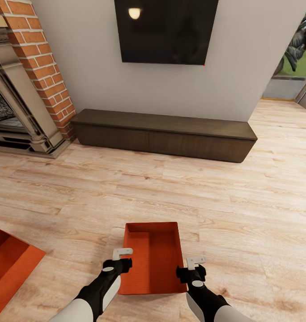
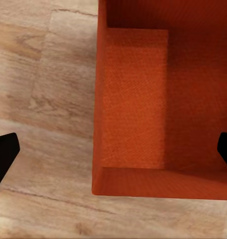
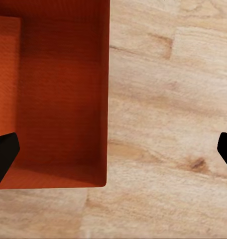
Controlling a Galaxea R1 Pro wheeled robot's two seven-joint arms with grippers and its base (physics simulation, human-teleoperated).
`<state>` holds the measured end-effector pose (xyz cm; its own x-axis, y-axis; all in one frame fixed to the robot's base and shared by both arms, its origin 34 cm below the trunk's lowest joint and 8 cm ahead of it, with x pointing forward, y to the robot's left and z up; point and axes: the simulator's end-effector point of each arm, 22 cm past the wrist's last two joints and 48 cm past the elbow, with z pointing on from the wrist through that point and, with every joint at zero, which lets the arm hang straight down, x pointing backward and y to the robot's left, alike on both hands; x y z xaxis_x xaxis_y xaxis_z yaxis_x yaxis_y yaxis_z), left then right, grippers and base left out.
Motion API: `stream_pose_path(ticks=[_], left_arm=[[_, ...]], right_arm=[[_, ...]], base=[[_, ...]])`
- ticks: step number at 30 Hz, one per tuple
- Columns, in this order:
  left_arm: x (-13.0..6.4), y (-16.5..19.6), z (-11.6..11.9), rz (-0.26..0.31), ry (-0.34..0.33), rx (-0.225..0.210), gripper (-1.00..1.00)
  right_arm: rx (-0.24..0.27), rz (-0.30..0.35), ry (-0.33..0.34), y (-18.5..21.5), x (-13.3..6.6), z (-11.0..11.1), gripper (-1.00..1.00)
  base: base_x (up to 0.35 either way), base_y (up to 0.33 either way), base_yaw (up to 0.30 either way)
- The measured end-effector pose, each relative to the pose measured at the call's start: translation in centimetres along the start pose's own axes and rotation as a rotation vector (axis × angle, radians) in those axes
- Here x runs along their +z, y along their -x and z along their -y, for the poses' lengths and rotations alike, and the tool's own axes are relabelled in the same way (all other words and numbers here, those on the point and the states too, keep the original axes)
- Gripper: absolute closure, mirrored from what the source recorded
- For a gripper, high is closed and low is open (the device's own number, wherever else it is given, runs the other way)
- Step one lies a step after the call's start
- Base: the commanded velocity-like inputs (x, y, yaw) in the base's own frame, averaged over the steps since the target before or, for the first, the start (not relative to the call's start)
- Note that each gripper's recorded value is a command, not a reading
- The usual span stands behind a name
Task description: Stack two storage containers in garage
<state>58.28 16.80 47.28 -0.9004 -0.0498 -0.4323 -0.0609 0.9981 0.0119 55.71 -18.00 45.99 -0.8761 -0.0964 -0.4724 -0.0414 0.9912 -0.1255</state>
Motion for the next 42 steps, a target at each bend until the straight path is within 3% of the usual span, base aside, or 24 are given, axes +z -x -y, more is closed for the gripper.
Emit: stream_pose_path(ticks=[17, 24, 30, 36, 42], left_arm=[[0.3, -0.2, -2.5, -0.002, 0.038, -0.005, -1.0], [0.1, 0.5, -4.5, 0.017, 0.126, -0.008, -1.0], [0.2, -0.9, -4.8, -0.019, 0.138, -0.001, -1.0], [0.0, -3.5, -4.7, -0.126, 0.131, 0.029, -1.0], [0.0, -4.6, -4.7, -0.159, 0.131, 0.034, -1.0]], right_arm=[[-0.003, 0.004, 0.004, 0.1, 0.0, -0.3, -1.0], [0.005, 0.011, 0.001, 0.3, 0.0, 0.0, -1.0], [0.008, 0.011, -0.001, 0.3, -0.1, -0.2, -1.0], [0.01, -0.002, -0.001, 0.0, -0.1, -0.2, -1.0], [0.006, -0.004, -0.009, 0.2, 0.2, 0.6, -1.0]], base=[[0.0, 0.0, 0.0], [0.0, 0.0, 0.0], [0.0, 0.0, 0.0], [0.0, 0.0, 0.0], [0.0, 0.0, 0.0]])
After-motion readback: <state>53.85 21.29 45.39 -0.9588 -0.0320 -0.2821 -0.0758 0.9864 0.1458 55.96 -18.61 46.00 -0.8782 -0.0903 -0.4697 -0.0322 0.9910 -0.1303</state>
